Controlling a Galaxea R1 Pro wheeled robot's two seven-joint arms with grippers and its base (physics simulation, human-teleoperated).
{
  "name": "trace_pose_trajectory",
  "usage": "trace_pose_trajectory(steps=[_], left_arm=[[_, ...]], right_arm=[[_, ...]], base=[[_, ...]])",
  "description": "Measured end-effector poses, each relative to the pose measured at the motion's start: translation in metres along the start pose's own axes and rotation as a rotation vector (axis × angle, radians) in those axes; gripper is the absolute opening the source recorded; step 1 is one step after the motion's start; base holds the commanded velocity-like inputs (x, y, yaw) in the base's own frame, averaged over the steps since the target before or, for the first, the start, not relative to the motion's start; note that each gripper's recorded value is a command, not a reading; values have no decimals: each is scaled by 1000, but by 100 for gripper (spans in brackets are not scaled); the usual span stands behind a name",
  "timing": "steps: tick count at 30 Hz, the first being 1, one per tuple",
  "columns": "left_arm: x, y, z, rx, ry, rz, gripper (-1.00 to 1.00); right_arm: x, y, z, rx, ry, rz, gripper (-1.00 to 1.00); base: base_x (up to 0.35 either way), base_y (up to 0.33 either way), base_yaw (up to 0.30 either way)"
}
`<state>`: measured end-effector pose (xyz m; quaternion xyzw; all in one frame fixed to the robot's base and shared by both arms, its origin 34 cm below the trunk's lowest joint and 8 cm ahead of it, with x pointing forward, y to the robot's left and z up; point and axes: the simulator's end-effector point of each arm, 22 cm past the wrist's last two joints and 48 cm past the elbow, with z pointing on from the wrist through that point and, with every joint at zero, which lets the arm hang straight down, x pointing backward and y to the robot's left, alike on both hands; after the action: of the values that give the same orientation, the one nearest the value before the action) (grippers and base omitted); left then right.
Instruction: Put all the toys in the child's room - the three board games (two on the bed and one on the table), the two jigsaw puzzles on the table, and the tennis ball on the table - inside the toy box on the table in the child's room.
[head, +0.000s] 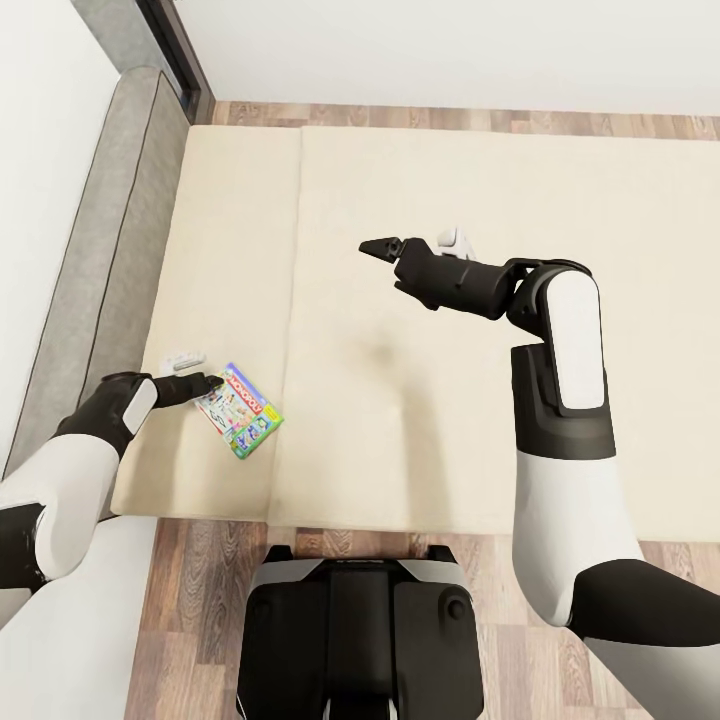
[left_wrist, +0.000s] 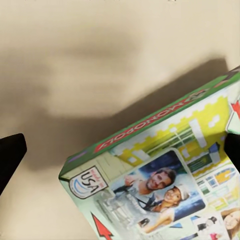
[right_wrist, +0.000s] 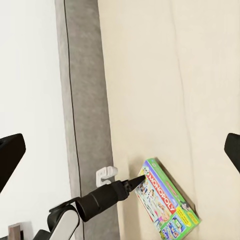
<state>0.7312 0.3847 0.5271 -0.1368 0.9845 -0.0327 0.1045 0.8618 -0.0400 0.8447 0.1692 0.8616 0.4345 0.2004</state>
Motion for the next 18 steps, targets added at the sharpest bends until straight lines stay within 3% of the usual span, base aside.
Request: trace_pose_trajectory(steps=[18], left_arm=[[0,0,0,9,-3,-6,100]], right_arm=[[-3,2,0,-3,-3,-4,100]], base=[[0,0,0]])
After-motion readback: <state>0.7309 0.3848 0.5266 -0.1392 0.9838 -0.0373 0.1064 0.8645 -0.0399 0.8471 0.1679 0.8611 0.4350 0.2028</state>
